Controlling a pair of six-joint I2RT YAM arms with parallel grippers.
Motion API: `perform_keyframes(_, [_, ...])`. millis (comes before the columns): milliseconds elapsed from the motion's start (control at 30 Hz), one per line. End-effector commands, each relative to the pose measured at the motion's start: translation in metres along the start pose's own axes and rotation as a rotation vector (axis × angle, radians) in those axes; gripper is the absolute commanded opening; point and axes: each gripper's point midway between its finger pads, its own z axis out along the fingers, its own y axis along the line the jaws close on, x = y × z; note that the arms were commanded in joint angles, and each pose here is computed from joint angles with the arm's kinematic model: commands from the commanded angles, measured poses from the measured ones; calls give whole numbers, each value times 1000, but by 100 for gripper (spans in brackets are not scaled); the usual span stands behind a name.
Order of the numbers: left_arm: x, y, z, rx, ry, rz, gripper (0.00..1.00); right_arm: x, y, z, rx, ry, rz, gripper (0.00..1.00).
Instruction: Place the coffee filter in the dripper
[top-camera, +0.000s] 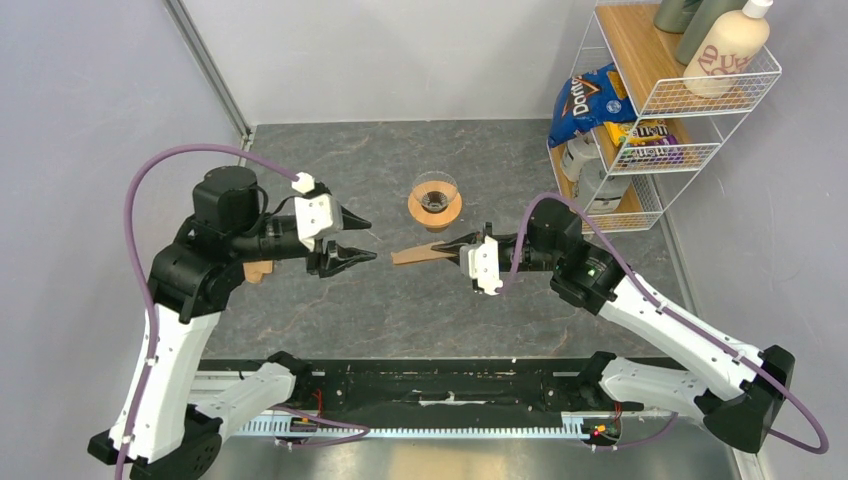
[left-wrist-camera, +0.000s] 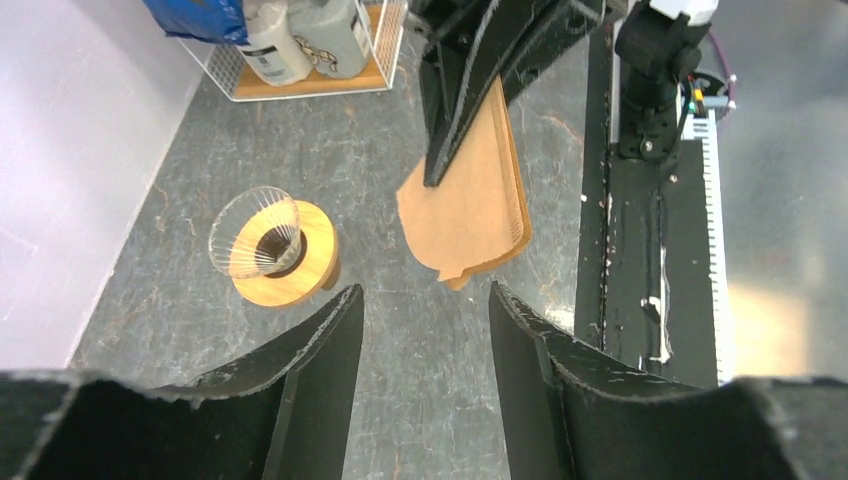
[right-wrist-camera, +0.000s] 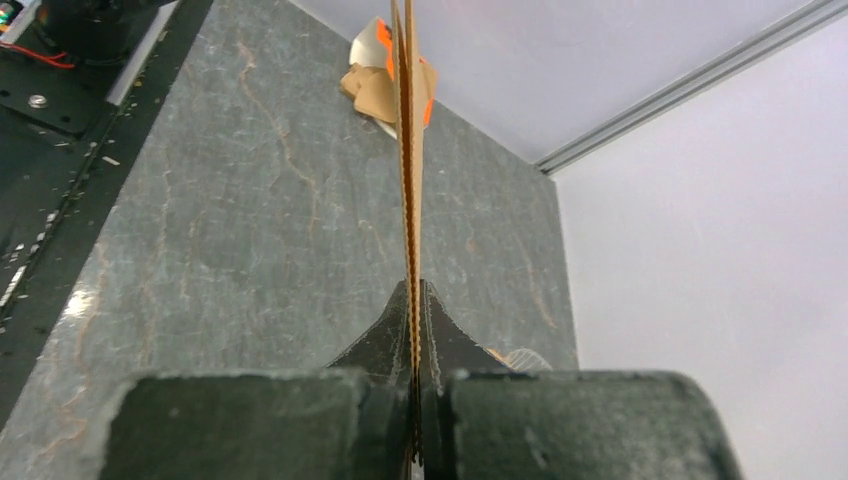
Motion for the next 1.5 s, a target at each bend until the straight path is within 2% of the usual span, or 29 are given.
perform_keyframes(0, [14,1,10,44,20,100,55,-28,-25,-2,97,-70,-114,0])
perform_keyframes(367, [26,7,20,56,28,190,50,-42,-21,-4,97,-123,-157,0])
perform_keyframes(500, [15,3,10,43,9,268,48,-37,-15,-1,60,-102,-142,0])
perform_keyframes(600, [-10,-4,3,56,-39,220,51,-33,-12,0,32,-76,-112,0])
perform_keyframes(667, [-25,-14,-3,91,-75,169,56,-28,-9,1,11,-54,-96,0])
perform_keyframes(800, [-41,-28,-4,145,-113,101,61,-26,-7,4,-20,-36,-62,0])
perform_keyframes(1067, [-25,-41,14,233,7,52,62,-27,-6,9,-37,-9,-50,0])
perform_keyframes(1467, [-13,-40,25,224,60,64,59,-26,-6,12,-33,21,-46,0])
